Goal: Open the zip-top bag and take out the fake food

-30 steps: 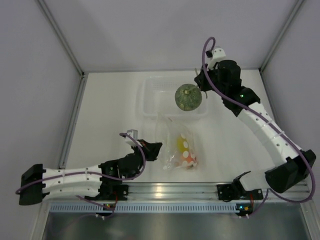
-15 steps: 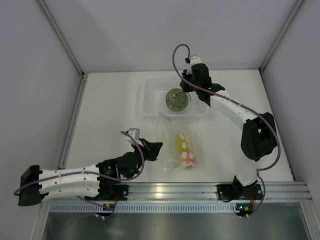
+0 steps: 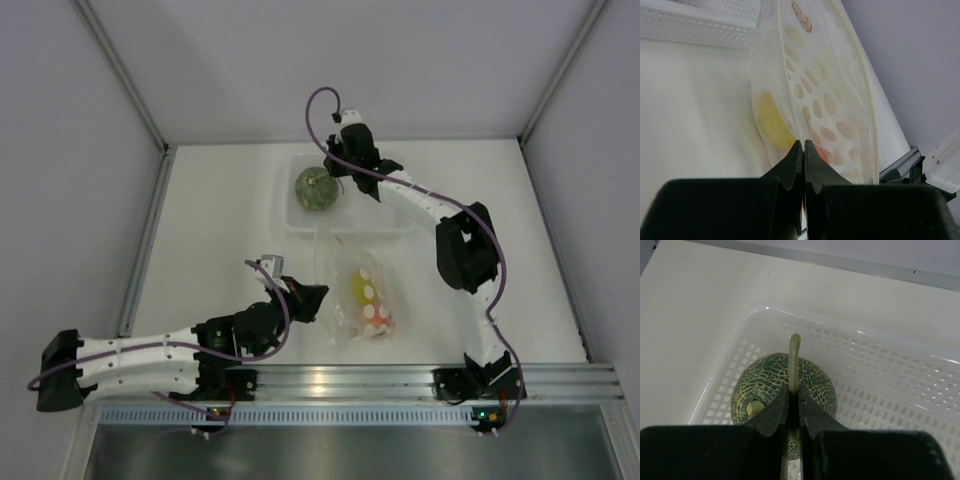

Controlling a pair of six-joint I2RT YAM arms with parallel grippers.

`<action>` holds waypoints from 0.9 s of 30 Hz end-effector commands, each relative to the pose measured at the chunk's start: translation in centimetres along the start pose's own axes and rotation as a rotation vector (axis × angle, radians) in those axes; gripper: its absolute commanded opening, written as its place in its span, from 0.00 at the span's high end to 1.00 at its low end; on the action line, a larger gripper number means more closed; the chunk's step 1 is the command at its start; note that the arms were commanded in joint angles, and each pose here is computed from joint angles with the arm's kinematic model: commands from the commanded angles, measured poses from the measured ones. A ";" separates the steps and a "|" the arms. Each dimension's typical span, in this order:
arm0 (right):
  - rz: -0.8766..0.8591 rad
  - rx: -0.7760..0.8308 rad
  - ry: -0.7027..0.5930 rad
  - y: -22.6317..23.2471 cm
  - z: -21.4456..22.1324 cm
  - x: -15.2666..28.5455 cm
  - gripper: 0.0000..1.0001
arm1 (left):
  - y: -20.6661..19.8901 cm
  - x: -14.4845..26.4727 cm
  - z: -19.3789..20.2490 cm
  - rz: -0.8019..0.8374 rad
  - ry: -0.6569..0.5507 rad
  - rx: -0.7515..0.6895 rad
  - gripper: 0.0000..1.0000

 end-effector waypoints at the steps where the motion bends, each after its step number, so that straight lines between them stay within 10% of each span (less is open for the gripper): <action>1: -0.006 0.001 -0.096 1.7 -2.7 -0.6 0.94 | -2.2 0.1 -0.8 0.057 0.003 0.022 1.00; 11: -0.038 0.049 -0.105 2.4 -4.6 1.4 0.41 | -3.0 0.8 -1.4 0.098 0.014 0.024 1.00; 27: 0.060 0.103 -0.109 -2.0 -10.3 17.2 0.35 | -5.4 -0.2 -2.2 0.056 0.024 -0.064 1.00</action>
Point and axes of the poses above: each gripper's point midway between its finger pads, its own x axis back along the fingers, its own y axis along the line the jaws close on, z = x × y, the point moved 5 cm from there along x, back along the fingers, and after that the axes turned 14 degrees about x, right-handed, at the moved point
